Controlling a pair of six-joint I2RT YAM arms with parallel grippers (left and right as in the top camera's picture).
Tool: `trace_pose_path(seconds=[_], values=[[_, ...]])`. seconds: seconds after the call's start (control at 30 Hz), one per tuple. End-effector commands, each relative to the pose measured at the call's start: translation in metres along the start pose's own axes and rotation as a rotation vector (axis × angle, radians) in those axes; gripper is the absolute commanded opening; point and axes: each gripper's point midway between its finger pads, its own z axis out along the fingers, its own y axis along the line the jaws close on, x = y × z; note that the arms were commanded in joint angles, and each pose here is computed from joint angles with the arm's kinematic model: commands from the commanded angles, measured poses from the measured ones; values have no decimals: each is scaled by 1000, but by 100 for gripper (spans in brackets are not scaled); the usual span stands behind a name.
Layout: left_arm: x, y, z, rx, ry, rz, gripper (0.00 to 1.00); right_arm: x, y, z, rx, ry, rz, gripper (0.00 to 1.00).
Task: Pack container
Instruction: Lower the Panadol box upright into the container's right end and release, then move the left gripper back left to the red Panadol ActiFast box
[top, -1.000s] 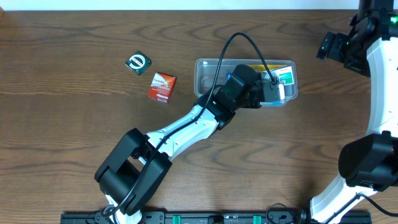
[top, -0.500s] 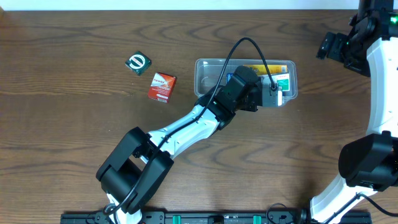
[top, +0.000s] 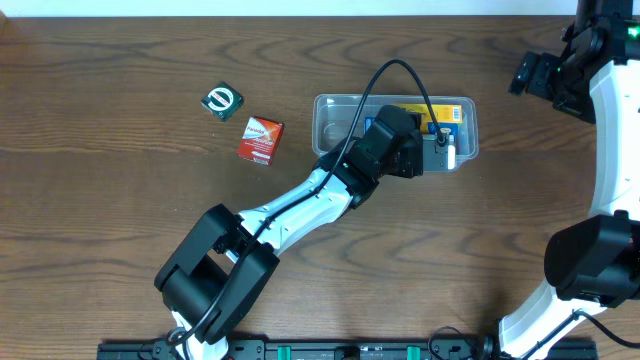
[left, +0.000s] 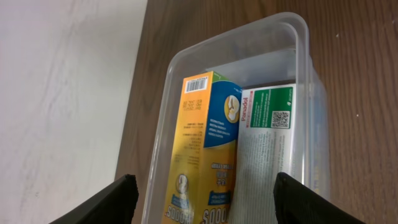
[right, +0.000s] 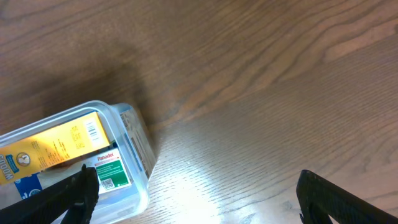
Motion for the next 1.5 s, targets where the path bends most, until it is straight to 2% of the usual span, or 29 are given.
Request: trace_pose_path(seconds=[0.0, 0.07, 0.17, 0.3, 0.43, 0.5, 0.63, 0.77, 0.9, 1.0, 1.1, 1.27, 1.47], values=[[-1, 9, 3, -35, 8, 3, 75, -3, -3, -13, 1, -35, 21, 99], [2, 22, -1, -94, 37, -21, 87, -3, -3, -13, 1, -35, 21, 99], [4, 47, -15, -197, 80, -123, 95, -3, -3, -13, 1, -35, 21, 99], [12, 89, -56, -377, 159, -312, 96, -3, -3, -13, 1, -35, 20, 99], [31, 112, -101, -477, 285, -351, 98, -3, -3, -13, 2, -35, 21, 99], [41, 119, -121, -512, 322, -434, 98, -3, -2, -13, 1, -35, 19, 99], [86, 132, -160, -589, 380, -725, 98, -3, -2, -13, 1, -35, 20, 99], [158, 140, -188, -672, 492, -964, 98, -3, -2, -13, 1, -35, 20, 99], [220, 133, -199, -605, 537, -1153, 98, -3, -2, -13, 1, -35, 20, 99], [255, 128, -208, -574, 543, -1280, 98, -3, -2, -13, 1, -35, 20, 99], [280, 119, -209, -536, 565, -1344, 98, -3, -2, -13, 1, -35, 20, 99], [307, 89, -188, -463, 668, -1366, 98, -3, -2, -13, 1, -35, 20, 99], [319, 48, -157, -343, 755, -1385, 98, -3, -2, -13, 1, -35, 20, 99]])
